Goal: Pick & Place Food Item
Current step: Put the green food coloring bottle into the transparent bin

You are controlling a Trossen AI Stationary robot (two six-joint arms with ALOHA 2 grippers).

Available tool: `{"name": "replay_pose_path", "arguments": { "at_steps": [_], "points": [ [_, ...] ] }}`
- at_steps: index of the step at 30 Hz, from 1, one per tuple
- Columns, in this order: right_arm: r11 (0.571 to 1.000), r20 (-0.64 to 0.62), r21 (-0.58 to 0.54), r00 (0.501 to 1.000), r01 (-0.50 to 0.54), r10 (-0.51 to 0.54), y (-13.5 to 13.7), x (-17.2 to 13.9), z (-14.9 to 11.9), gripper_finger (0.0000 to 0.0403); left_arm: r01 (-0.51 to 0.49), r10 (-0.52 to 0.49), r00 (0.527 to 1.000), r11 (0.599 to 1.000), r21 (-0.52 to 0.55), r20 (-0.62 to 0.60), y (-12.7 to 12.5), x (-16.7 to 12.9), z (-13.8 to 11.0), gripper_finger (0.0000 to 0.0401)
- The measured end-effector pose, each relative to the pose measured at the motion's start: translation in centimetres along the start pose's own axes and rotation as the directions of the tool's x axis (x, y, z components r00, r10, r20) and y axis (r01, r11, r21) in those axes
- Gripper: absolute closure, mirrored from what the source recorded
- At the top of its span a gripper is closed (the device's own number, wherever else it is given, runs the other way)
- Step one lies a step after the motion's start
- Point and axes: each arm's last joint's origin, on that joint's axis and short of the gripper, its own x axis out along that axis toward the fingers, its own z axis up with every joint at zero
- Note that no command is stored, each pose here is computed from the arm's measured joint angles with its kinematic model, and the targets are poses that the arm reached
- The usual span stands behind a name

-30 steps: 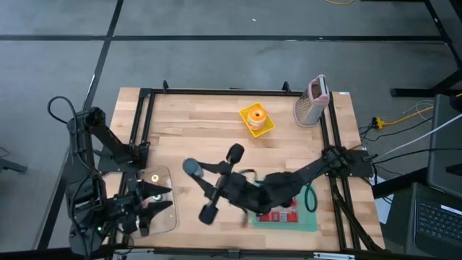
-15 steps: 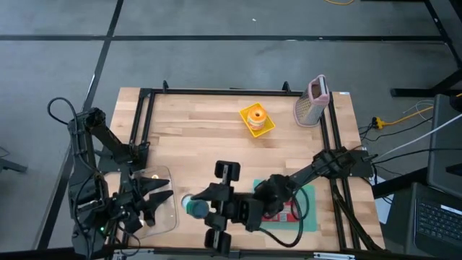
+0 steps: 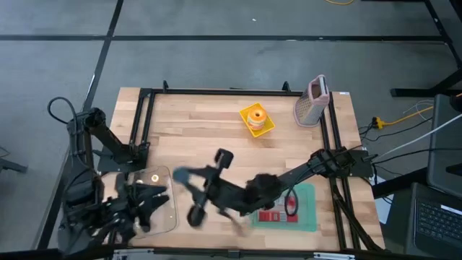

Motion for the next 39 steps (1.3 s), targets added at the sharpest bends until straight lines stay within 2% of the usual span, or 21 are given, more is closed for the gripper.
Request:
{"name": "replay_pose_path", "arguments": {
  "at_steps": [1,2,4,6,7,9,11,12,13,15,19,20,22,24,26,29,31,33,35,37,39],
  "points": [
    [0.996,-0.133,-0.049,0.988,0.071,-0.077,0.2,-0.2,-0.6,0.0311,0.008,-0.008,1.000,1.000,-0.001,0.012,0.0,-0.4,0.0,0.0252],
    [0.984,-0.262,-0.108,0.951,0.138,-0.163,0.5,-0.5,-1.3,0.0311,0.019,-0.019,0.999,1.000,-0.010,0.028,0.0,-0.9,0.1,0.0249],
    [0.950,-0.470,-0.221,0.830,0.219,-0.301,1.0,-1.3,-3.3,0.0311,0.038,-0.036,0.998,0.999,-0.038,0.054,0.4,-1.8,0.1,0.0243],
    [0.952,-0.595,-0.232,0.746,0.198,-0.300,1.8,-2.9,-6.3,0.0311,0.046,-0.042,0.997,0.997,-0.067,0.064,0.7,-2.2,0.0,0.0239],
    [0.965,-0.659,-0.192,0.705,0.181,-0.263,2.0,-3.8,-7.9,0.0311,0.048,-0.043,0.997,0.996,-0.073,0.066,0.8,-2.2,0.0,0.0238],
    [0.967,-0.779,-0.103,0.586,0.232,-0.223,1.5,-5.7,-10.4,0.0310,0.052,-0.046,0.996,0.995,-0.088,0.070,0.8,-2.4,0.0,0.0238],
    [0.930,-0.853,-0.074,0.460,0.361,-0.247,0.7,-7.5,-12.6,0.0308,0.055,-0.047,0.996,0.992,-0.112,0.072,0.9,-2.4,-0.1,0.0237],
    [0.912,-0.873,-0.099,0.405,0.399,-0.272,0.3,-8.3,-13.9,0.0305,0.056,-0.047,0.996,0.991,-0.122,0.072,1.0,-2.4,-0.1,0.0237],
    [0.902,-0.886,-0.136,0.357,0.410,-0.296,0.0,-9.1,-15.3,0.0301,0.056,-0.047,0.996,0.990,-0.130,0.072,1.0,-2.4,-0.1,0.0237],
    [0.897,-0.915,-0.133,0.296,0.422,-0.275,0.2,-10.2,-18.2,0.0295,0.062,-0.052,0.996,0.988,-0.143,0.074,0.9,-2.3,-0.1,0.0237],
    [0.904,-0.970,-0.005,0.217,0.428,-0.108,0.0,-10.7,-22.1,0.0292,0.090,-0.076,0.993,0.982,-0.168,0.086,0.8,-1.9,-0.1,0.0237],
    [0.901,-0.976,0.040,0.212,0.431,-0.058,-0.1,-10.7,-23.4,0.0292,0.094,-0.079,0.993,0.980,-0.173,0.088,0.8,-1.9,-0.1,0.0237],
    [0.894,-0.972,0.116,0.236,0.433,0.012,-0.5,-11.0,-25.8,0.0294,0.093,-0.078,0.993,0.978,-0.185,0.086,0.7,-1.8,-0.1,0.0237],
    [0.886,-0.963,0.156,0.267,0.437,0.038,-0.9,-10.9,-27.2,0.0294,0.093,-0.079,0.993,0.978,-0.185,0.085,0.6,-1.8,-0.1,0.0237],
    [0.875,-0.961,0.204,0.260,0.440,0.093,-1.5,-10.4,-27.6,0.0293,0.094,-0.079,0.993,0.978,-0.188,0.085,0.6,-1.8,0.0,0.0237],
    [0.855,-0.970,0.223,0.197,0.468,0.145,-2.5,-10.7,-28.8,0.0290,0.096,-0.080,0.993,0.977,-0.192,0.088,0.6,-1.9,0.0,0.0237],
    [0.858,-0.977,0.203,0.151,0.472,0.149,-3.2,-11.1,-29.7,0.0285,0.096,-0.080,0.993,0.976,-0.195,0.088,0.6,-1.9,-0.1,0.0237],
    [0.850,-0.973,0.231,0.132,0.474,0.190,-3.5,-10.9,-30.0,0.0277,0.096,-0.080,0.993,0.976,-0.195,0.087,0.6,-1.9,-0.1,0.0237],
    [0.834,-0.958,0.286,0.118,0.471,0.262,-3.6,-10.6,-29.9,0.0263,0.096,-0.081,0.993,0.977,-0.190,0.086,0.5,-1.8,-0.2,0.0237],
    [0.837,-0.947,0.315,0.092,0.448,0.308,-3.4,-10.8,-29.9,0.0243,0.096,-0.081,0.993,0.978,-0.186,0.086,0.4,-1.9,-0.3,0.0237],
    [0.837,-0.938,0.339,0.086,0.430,0.336,-3.3,-10.8,-29.8,0.0220,0.096,-0.082,0.993,0.979,-0.181,0.085,0.4,-1.9,-0.3,0.0237]
  ]
}}
